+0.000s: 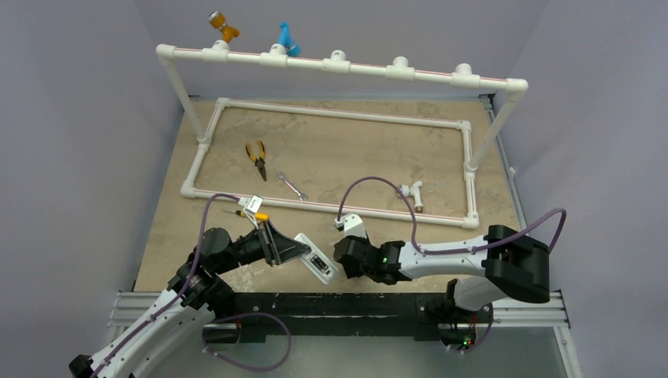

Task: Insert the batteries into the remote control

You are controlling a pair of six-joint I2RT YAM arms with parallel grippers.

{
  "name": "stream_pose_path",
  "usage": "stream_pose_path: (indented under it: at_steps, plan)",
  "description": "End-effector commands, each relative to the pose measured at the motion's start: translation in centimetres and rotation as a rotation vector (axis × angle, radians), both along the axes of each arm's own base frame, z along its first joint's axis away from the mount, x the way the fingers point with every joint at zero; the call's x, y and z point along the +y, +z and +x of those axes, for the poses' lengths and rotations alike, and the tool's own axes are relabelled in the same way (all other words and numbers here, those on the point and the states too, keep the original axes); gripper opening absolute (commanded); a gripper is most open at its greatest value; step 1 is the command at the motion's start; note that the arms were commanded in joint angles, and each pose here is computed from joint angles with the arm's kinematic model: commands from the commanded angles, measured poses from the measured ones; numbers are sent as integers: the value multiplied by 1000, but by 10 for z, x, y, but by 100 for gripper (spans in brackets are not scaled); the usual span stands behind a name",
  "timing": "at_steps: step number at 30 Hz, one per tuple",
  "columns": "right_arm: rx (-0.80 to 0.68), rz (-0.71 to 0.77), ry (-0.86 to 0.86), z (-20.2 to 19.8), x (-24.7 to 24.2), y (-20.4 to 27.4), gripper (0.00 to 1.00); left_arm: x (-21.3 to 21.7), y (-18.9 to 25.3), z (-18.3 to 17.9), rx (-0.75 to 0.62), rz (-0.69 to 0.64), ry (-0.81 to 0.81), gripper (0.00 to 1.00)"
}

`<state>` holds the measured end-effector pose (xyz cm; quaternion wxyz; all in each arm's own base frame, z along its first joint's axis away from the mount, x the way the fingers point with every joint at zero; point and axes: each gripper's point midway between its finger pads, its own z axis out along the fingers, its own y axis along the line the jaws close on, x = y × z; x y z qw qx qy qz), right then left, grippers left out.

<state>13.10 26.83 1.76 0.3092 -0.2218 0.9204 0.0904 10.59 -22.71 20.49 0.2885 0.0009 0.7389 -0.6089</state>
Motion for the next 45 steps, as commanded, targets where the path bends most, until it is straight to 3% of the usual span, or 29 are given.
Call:
stream_pose_path:
  at_steps: [1,24,29,35,45]
  plan:
    - [223,-108,50,-50,-32,-47,44,-1,6,0,-38,-15,-4,0]
    - [268,-116,52,-58,-35,-61,28,0,4,0,-33,-9,-1,0]
    - [254,-144,37,-56,-43,-57,36,0,4,0,-34,-10,0,0]
    - [225,-48,26,-52,-35,-34,47,0,5,0,-35,-12,2,0]
    - [235,-87,19,-54,-45,-29,42,0,5,0,-35,-14,1,0]
